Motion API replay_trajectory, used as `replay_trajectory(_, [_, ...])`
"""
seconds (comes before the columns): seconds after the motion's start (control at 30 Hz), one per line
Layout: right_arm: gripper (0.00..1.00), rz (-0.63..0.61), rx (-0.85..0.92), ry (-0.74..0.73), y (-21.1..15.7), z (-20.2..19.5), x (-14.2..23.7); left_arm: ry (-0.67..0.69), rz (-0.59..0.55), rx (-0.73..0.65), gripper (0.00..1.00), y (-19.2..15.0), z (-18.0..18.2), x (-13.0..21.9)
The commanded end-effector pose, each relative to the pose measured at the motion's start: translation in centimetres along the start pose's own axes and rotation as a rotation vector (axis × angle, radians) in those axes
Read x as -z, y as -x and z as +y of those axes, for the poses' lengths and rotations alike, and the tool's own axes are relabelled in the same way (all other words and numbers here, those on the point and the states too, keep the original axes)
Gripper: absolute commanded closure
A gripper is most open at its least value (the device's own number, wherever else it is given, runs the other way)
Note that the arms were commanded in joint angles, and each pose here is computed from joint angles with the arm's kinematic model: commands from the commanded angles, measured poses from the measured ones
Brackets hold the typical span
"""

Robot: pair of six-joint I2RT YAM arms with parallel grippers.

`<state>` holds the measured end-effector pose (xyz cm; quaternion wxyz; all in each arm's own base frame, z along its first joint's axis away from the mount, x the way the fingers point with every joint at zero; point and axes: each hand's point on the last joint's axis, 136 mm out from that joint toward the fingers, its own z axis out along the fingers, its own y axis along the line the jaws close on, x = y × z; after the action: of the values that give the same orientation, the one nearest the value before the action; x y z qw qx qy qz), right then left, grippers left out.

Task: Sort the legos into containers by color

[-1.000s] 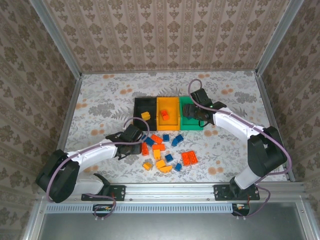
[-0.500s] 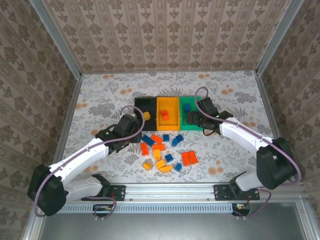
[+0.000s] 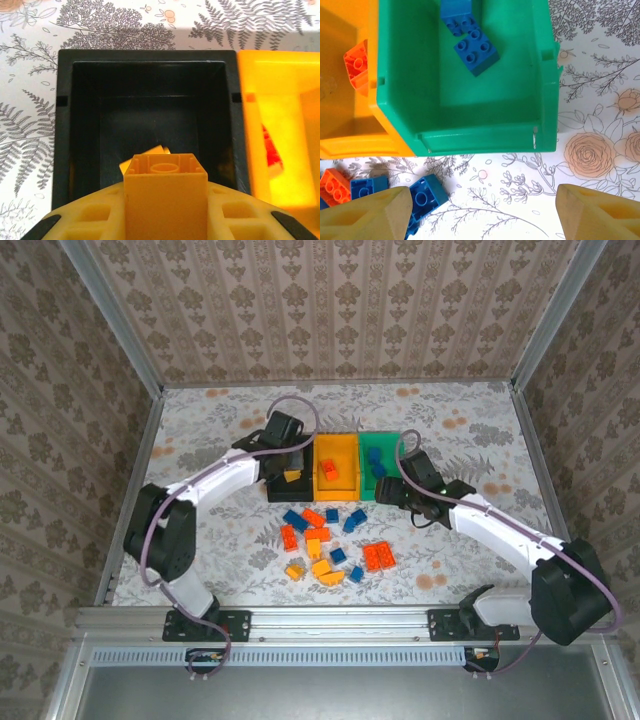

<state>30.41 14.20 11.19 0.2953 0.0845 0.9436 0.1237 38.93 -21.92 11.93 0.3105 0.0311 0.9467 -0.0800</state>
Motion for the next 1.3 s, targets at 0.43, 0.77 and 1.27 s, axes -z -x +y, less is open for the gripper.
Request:
replay_trajectory(0.43, [0.22, 0.193, 0.13, 0.026, -7.6, 0.5, 0.4, -0.193, -0.115, 0.015, 0.15, 2.1, -4.0, 6.4])
replay_trajectory(0.77, [0.29, 0.274, 0.147, -0.052, -13.0, -2.3, 0.9, -0.269, -0.111, 0.013, 0.0, -4.5, -3.7, 11.0])
replay_trajectory(1.27, [0.52, 0.241, 0.133, -0.244, -12.5, -6.2, 0.8, -0.225, -0.085, 0.06, 0.0, -8.5, -0.4, 11.3])
